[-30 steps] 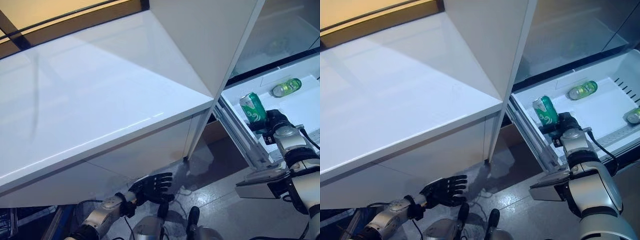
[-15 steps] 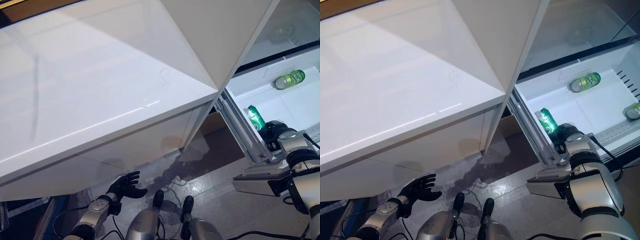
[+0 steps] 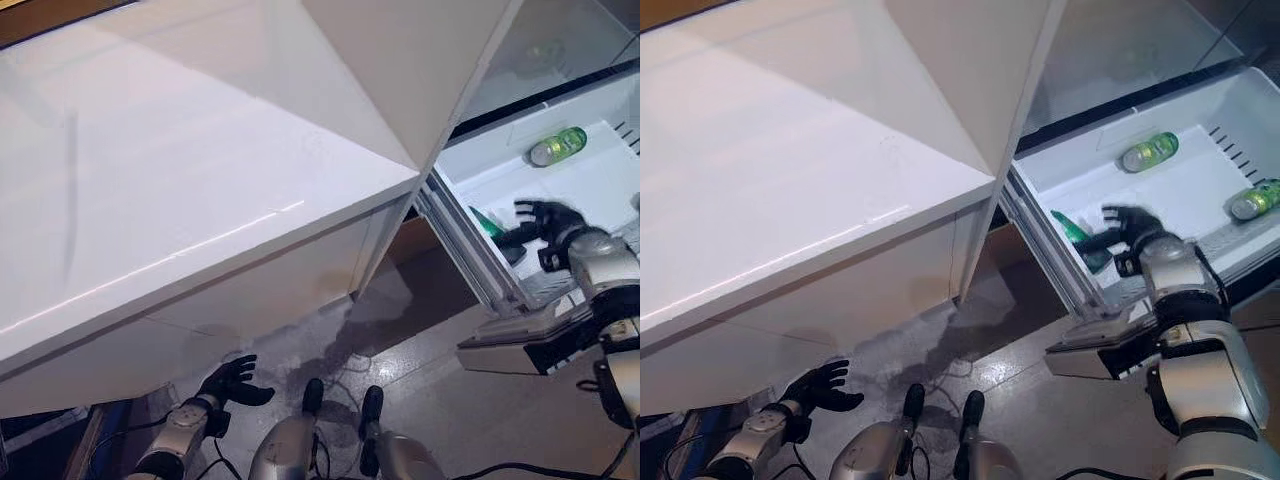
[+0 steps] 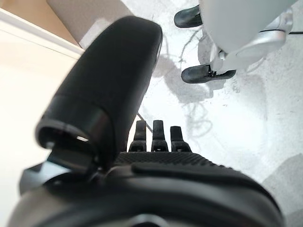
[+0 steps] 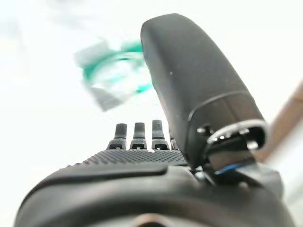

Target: Put drinks into fridge and close the fridge

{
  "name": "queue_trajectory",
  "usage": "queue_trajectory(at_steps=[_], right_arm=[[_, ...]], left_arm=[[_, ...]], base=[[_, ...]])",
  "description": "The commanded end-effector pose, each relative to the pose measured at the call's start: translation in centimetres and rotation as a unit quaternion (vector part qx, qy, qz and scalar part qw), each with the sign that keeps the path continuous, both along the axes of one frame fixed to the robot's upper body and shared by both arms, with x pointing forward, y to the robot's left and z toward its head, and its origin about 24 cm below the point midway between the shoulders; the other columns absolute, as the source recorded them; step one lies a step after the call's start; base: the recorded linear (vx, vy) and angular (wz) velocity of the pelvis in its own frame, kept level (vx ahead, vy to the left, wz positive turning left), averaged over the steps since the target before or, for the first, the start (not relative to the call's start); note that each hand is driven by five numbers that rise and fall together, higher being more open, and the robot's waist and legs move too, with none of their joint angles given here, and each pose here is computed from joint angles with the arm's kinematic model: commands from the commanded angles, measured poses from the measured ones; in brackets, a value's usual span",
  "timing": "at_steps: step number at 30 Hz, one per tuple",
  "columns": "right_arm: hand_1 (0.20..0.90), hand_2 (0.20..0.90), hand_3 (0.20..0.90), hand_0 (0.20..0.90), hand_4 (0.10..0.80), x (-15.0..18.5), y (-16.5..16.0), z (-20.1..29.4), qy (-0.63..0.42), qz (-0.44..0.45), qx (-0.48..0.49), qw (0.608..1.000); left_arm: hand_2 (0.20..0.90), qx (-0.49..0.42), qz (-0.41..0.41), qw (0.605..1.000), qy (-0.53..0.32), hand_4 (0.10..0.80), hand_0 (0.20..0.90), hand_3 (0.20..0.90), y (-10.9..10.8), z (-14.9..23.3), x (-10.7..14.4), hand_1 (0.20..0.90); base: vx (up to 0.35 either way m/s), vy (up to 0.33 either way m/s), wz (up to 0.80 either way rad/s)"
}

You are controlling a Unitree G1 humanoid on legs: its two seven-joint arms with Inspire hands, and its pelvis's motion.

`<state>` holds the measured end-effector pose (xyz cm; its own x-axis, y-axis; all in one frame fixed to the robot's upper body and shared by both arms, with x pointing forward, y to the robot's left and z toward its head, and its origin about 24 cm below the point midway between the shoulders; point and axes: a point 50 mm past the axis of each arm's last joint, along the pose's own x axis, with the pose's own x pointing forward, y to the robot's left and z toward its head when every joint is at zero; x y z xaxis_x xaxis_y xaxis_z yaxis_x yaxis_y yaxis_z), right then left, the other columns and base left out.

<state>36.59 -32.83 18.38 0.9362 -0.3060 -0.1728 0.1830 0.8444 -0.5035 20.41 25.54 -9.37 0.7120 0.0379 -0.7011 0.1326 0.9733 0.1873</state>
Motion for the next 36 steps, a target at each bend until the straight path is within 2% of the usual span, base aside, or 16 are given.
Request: queue_trajectory(at_steps=[1, 7, 10, 14, 17, 22, 32, 36], right_arm=[[0.9, 0.9, 0.9, 0.9, 0.8, -1.7, -1.8, 8.2, -0.177, -0.026, -0.053, 0.982], [0.9, 0.9, 0.9, 0.9, 0.8, -5.0, -3.0, 12.1, -0.338, -0.081, -0.047, 0.937], [0.9, 0.9, 0.9, 0.9, 0.8, -5.9, -3.7, 11.6, -0.37, -0.112, -0.006, 0.922], [0.9, 0.9, 0.9, 0.9, 0.8, -7.0, -5.3, 8.0, -0.412, -0.18, 0.133, 0.883], [0.9, 0.9, 0.9, 0.9, 0.8, -7.3, -5.7, 4.7, -0.403, -0.198, 0.202, 0.87], [0.9, 0.9, 0.9, 0.9, 0.8, -7.1, -4.6, 0.8, -0.379, -0.201, 0.259, 0.865], [0.9, 0.9, 0.9, 0.9, 0.8, -6.6, -5.1, 0.8, -0.414, -0.262, 0.299, 0.819], [0.9, 0.9, 0.9, 0.9, 0.8, -5.7, -4.4, 1.0, -0.41, -0.265, 0.304, 0.818]], left_arm=[[0.9, 0.019, -0.01, 1.0, -0.001, 0.8, 0.9, 0.9, 0.1, -0.4, -1.3, 0.9], [0.9, 0.012, -0.012, 0.999, 0.027, 0.8, 0.9, 0.9, -0.7, -1.9, -3.4, 0.9], [0.9, 0.011, -0.015, 0.999, 0.04, 0.8, 0.9, 0.9, -1.1, -2.5, -4.2, 0.9], [0.9, 0.008, -0.01, 0.998, 0.055, 0.8, 0.9, 0.9, -1.7, -3.1, -4.7, 0.9], [0.9, 0.009, -0.014, 0.998, 0.063, 0.8, 0.9, 0.9, -2.0, -3.4, -5.0, 0.9], [0.9, 0.009, -0.013, 0.997, 0.074, 0.8, 0.9, 0.9, -2.0, -3.7, -5.6, 0.9], [0.9, 0.006, -0.004, 1.0, 0.013, 0.8, 0.9, 0.9, -2.8, -2.1, -2.3, 0.9], [0.9, 0.011, 0.016, 1.0, 0.0, 0.8, 0.9, 0.9, -2.7, -1.8, -2.0, 0.9]], base=[[0.014, 0.001, -0.04], [0.026, 0.025, -0.15], [0.068, 0.036, -0.1], [0.063, 0.024, -0.17], [0.073, 0.001, -0.18], [0.092, -0.02, -0.11], [-0.088, -0.001, 0.08], [-0.102, 0.058, 0.1]])
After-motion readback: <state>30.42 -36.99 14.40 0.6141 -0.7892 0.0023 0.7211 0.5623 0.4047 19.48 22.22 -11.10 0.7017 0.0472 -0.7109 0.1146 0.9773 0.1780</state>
